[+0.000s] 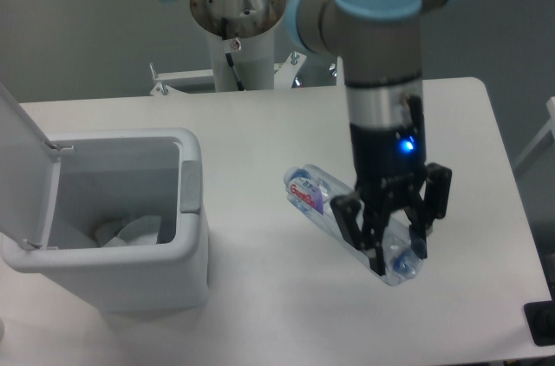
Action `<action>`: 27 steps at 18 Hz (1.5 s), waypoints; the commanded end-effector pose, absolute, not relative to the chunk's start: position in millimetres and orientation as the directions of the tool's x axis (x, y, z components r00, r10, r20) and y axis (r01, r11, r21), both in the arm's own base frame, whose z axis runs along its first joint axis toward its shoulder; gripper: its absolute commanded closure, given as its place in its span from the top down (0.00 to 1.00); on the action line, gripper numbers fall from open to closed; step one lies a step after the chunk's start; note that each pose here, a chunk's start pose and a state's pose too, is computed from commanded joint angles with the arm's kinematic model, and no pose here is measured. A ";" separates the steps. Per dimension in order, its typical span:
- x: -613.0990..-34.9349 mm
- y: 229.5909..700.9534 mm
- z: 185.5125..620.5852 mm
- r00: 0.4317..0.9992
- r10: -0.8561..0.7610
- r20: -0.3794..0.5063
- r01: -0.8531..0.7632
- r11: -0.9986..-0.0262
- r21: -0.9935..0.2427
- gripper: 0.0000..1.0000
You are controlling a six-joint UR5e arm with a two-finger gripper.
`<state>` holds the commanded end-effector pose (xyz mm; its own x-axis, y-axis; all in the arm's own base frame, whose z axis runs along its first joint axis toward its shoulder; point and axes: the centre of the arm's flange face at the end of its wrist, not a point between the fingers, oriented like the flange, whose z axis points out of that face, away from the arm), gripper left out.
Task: Place the trash in the trash can
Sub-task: 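Lift the bottle and carry it over the trash bin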
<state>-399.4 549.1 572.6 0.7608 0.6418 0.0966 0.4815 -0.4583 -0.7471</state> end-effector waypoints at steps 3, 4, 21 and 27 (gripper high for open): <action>-370.6 554.3 597.7 0.791 0.607 0.082 0.433 -0.460 -0.775 0.55; -359.0 556.3 606.2 0.798 0.598 0.078 0.420 -0.458 -0.783 0.55; -204.4 621.1 633.0 0.949 0.309 -0.060 0.115 -0.520 -0.847 0.55; -197.4 642.2 600.3 0.958 0.282 -0.050 0.119 -0.553 -0.824 0.55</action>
